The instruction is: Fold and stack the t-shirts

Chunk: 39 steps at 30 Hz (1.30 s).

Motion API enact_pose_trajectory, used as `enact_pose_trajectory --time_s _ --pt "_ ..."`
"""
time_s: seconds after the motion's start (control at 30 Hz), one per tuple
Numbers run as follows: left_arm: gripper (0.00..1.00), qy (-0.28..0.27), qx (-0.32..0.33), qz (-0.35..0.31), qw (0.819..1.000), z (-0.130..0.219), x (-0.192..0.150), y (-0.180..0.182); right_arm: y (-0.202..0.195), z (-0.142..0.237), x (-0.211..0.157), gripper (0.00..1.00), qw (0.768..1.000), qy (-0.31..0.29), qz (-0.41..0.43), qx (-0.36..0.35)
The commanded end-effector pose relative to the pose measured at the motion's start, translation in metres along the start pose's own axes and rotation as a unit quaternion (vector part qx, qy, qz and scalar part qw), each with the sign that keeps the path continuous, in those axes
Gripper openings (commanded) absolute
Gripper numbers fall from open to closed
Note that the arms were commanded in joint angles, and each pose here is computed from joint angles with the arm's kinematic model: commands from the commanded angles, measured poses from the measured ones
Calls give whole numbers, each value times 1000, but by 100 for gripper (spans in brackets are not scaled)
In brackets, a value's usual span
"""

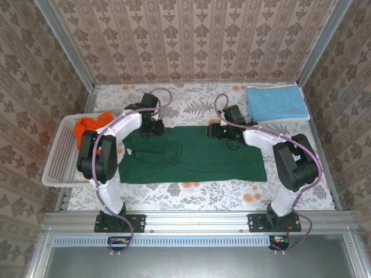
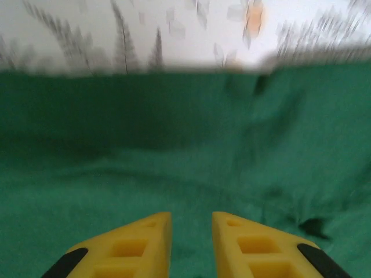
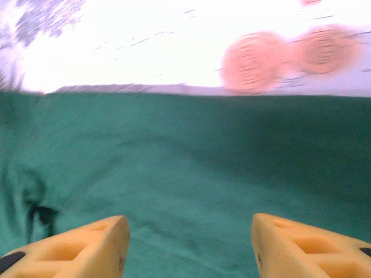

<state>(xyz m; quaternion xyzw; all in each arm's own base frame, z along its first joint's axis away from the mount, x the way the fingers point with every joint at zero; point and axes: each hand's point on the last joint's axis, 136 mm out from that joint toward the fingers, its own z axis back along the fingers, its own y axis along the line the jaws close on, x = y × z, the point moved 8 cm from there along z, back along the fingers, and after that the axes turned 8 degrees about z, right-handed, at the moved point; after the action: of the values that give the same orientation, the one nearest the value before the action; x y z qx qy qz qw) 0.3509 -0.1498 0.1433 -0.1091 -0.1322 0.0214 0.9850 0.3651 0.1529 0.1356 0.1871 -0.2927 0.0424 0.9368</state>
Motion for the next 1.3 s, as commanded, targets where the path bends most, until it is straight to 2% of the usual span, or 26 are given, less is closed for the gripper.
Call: enact_pose_trajectory --time_s 0.0,0.2,0.3,0.37,0.6,0.73,0.83,1.03,1.17,1.27 --pt "25 -5 35 36 999 11 -20 20 -9 -3 -10 59 999 10 -36 -30" --pt "25 18 58 56 997 14 -64 41 -26 -12 -13 59 995 30 -53 -81" --pt "27 25 89 72 993 11 -82 58 -34 -13 -16 59 993 34 -72 -87" --pt "25 33 95 90 991 10 -88 68 -37 -14 -18 59 993 37 -80 -84" --pt "29 -38 83 143 985 40 -85 78 -39 -10 -19 60 992 30 -87 -83" --pt "37 -80 57 159 982 59 -68 75 -47 2 -18 63 990 9 -95 -103" --pt "38 -92 27 162 982 64 -44 62 -58 14 -18 65 986 -17 -107 -129" --pt "32 -82 -20 219 972 22 2 50 -92 36 -20 65 961 -55 -161 -217" --pt "32 -81 -3 252 964 -12 26 51 -103 42 -15 67 950 -67 -161 -258" --pt "32 -56 6 271 961 -39 39 53 -111 40 -18 68 945 -50 -177 -269"
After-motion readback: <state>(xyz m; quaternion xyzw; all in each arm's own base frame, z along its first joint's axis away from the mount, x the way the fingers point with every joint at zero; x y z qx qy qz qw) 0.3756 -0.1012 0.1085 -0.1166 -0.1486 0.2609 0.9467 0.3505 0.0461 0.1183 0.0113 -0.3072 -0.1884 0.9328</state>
